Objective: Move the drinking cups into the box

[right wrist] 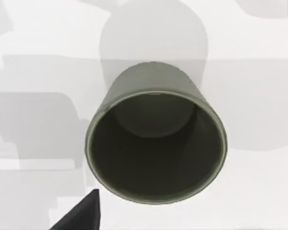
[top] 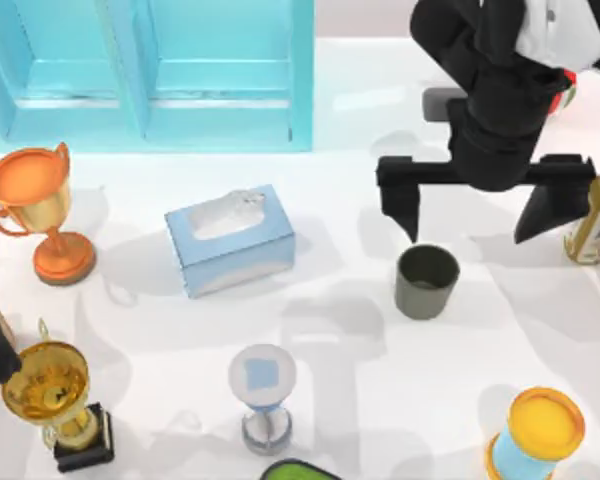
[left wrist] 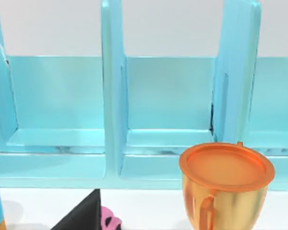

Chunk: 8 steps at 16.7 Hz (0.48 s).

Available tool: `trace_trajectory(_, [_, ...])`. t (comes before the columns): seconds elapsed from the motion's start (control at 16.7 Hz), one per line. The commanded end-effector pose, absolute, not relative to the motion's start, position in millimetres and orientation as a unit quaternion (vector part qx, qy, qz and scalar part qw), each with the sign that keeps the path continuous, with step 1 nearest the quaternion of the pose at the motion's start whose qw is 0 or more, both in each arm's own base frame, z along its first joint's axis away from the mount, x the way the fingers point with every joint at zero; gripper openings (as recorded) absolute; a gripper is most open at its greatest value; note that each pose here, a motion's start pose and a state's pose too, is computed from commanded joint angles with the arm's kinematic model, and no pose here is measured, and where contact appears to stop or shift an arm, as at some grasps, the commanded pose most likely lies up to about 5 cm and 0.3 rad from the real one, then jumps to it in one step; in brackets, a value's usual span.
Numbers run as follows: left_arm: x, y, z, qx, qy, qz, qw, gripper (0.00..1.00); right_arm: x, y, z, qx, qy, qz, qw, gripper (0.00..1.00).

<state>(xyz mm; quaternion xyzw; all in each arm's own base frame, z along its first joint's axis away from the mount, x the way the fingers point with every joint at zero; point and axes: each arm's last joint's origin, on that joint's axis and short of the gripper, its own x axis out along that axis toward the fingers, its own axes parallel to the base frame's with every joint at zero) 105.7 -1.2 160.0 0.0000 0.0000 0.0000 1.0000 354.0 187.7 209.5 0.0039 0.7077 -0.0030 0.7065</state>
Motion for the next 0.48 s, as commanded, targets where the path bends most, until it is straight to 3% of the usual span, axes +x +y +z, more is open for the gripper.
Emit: trace_trajectory(0.48, [106,-1,160,0.000,0.000,0.000,1.000,1.00,352,188,139,0.004,0.707,-0.003,0.707,1.00])
